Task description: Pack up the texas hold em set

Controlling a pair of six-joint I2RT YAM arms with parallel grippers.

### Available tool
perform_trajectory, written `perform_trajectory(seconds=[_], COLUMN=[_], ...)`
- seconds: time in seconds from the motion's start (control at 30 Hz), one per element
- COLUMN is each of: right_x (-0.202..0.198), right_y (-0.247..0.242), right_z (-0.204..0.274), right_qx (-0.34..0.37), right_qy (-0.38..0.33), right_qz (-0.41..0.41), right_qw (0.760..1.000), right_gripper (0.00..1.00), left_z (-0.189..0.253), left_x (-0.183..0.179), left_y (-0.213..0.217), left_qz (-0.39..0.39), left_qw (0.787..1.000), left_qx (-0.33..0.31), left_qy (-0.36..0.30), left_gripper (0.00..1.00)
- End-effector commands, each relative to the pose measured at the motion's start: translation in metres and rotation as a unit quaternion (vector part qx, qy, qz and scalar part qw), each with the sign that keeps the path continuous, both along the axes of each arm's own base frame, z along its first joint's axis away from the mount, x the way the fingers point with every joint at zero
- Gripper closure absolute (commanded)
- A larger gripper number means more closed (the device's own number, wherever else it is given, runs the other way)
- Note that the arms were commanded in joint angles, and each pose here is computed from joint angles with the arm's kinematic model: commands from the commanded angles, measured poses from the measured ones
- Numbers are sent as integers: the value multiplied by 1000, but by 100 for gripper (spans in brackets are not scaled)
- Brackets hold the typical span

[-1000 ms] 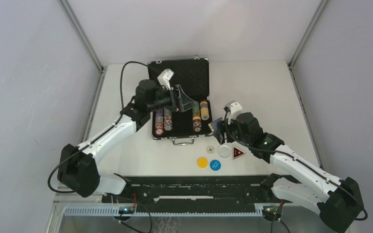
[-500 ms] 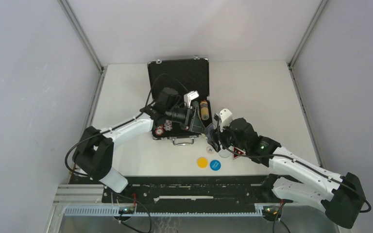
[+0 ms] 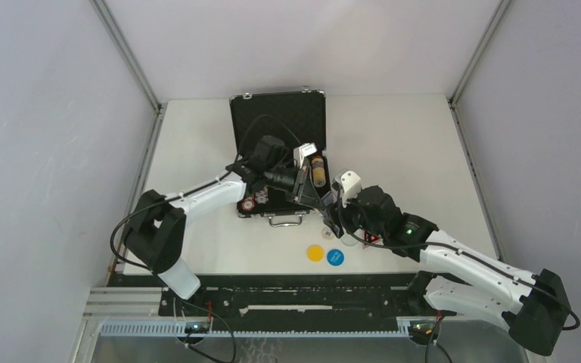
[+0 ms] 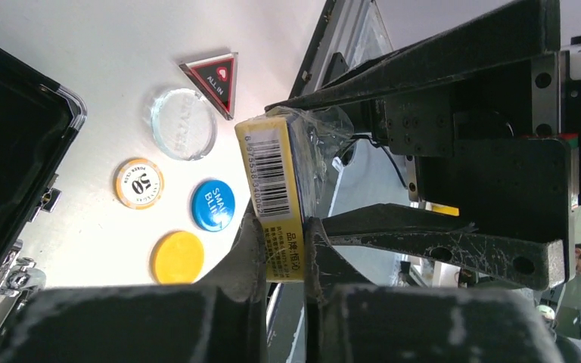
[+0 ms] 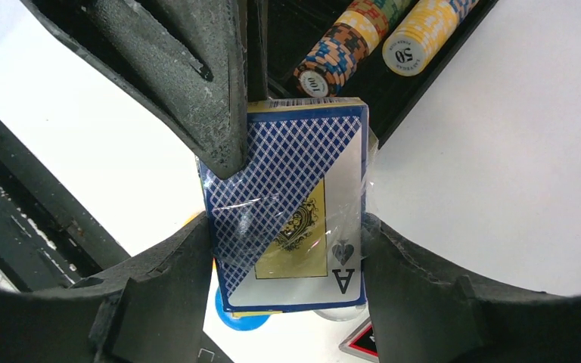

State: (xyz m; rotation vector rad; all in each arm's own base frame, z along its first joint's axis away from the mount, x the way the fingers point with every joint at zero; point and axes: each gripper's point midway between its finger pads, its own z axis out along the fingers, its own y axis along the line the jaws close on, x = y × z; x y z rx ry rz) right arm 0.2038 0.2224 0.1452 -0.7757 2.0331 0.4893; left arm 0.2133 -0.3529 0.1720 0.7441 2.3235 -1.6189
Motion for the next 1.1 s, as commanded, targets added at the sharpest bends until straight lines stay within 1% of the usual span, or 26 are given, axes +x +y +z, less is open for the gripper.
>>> perform_trajectory(seconds=[0.0,0.03,0.13,0.17,0.2,0.23,0.27,0.3,0.4,0.5,0.57,0.63,0.7,0.8,0.87,1.07], right_x=[10,11,19,21,23,26,28,32,39,46,50,51,51,51,52,54], right_y=[15,15,8,5,3,-1,-5,-12,-30,-46,-57,-61,-63,-65,-66,-68], right_z=[38,37,37,38,39,40,42,44,48,39,30,23,17,11,8,-1], right_qx=[52,51,49,48,48,47,48,49,62,78,87,97,104,105,104,99], right_qy=[-48,-48,-51,-54,-57,-61,-65,-72,-84,-63,-42,-25,-14,-6,-2,9], right_qz=[4,1,-33,-42,-54,-68,-82,-103,-154,-196,-218,-221,-224,-225,-226,-231], right_qw=[997,998,997,996,996,995,993,991,982,975,971,970,969,969,969,968], right_gripper=[95,91,58,38,22,15,11,9,8,8,8,9,9,9,10,10], left_z=[24,23,25,27,29,32,36,38,45,48,49,52,55,54,49,29], left_x=[8,9,16,21,25,34,41,51,78,98,110,131,138,148,155,175], left_y=[-9,-9,-8,-7,-3,3,9,16,37,50,60,83,94,107,114,122], left_qz=[-17,-15,1,10,20,39,59,84,160,223,273,338,378,424,449,468], left_qw=[999,999,998,997,997,995,994,992,981,967,952,929,913,893,883,878], left_qx=[-28,-26,-24,-26,-27,-28,-30,-29,-27,-14,1,19,26,33,33,29], left_qy=[-43,-44,-60,-69,-75,-82,-89,-93,-108,-124,-137,-151,-152,-149,-132,-99], left_gripper=[99,100,100,100,100,100,100,100,100,100,100,100,100,100,100,100])
